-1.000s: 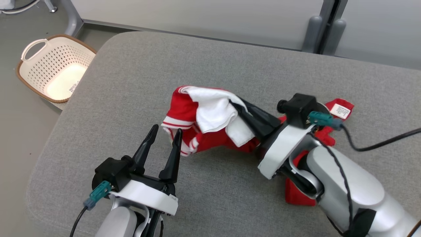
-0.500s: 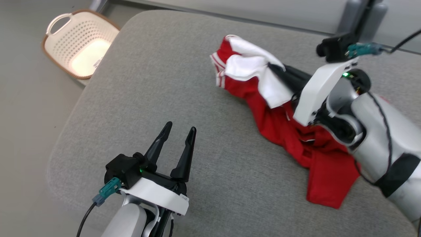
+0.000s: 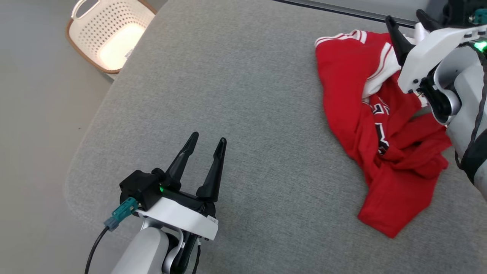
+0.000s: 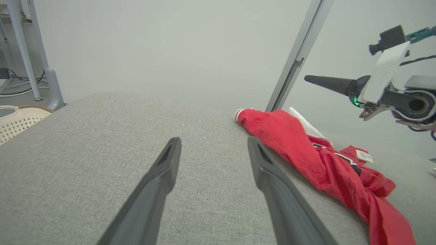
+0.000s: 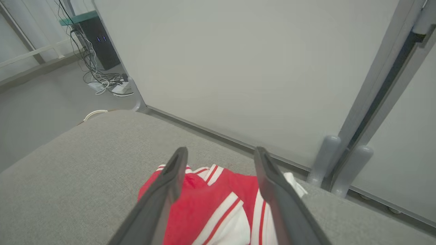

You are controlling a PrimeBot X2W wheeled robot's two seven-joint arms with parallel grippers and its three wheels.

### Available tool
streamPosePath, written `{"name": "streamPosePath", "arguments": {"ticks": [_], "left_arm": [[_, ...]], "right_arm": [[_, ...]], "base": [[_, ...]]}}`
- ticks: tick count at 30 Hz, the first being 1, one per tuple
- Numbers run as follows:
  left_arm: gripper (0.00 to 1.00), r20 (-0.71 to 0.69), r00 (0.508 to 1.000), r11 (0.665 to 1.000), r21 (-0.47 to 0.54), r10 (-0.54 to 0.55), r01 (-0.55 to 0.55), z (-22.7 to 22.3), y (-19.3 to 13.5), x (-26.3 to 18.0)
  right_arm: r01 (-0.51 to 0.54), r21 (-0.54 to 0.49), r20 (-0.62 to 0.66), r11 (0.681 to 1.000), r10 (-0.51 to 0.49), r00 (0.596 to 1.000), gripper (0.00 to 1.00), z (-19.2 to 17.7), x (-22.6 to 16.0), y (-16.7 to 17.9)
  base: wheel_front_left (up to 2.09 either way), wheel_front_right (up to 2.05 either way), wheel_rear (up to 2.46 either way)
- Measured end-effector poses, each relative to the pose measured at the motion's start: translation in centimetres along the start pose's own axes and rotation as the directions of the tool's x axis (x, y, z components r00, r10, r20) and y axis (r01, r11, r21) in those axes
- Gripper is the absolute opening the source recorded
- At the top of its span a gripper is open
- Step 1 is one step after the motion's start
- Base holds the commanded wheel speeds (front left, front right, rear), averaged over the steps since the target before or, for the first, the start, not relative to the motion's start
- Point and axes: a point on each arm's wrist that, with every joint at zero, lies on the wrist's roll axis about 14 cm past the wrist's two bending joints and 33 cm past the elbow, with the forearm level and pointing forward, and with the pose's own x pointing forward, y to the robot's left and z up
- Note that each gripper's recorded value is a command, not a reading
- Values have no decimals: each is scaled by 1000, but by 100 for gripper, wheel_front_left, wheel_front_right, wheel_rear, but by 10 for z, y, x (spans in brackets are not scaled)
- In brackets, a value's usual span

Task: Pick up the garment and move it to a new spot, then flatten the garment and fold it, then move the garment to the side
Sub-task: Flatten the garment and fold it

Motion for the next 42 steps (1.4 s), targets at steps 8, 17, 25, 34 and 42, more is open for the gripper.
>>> {"name": "streamPosePath", "arguments": {"ticks": [8,17,25,34,42], "left_arm": [[100,32,998,998,23,-63,62,8,-16,14],[100,101,985,990,28,-137,135,27,-40,20],[100,119,978,985,25,-171,169,32,-52,18],[100,111,977,983,0,-183,184,26,-58,7],[100,98,976,981,-1,-192,193,22,-60,5]], "right_arm": [[79,-76,189,994,-63,980,100,19,-38,-20],[177,-83,326,981,-141,935,100,36,-110,-46],[278,0,378,961,-257,889,100,0,-177,-47],[383,93,356,919,-390,849,100,-51,-239,-22],[384,70,347,921,-383,856,100,-60,-248,-5]], "base": [[0,0,0],[0,0,0],[0,0,0],[0,0,0],[0,0,0]]}}
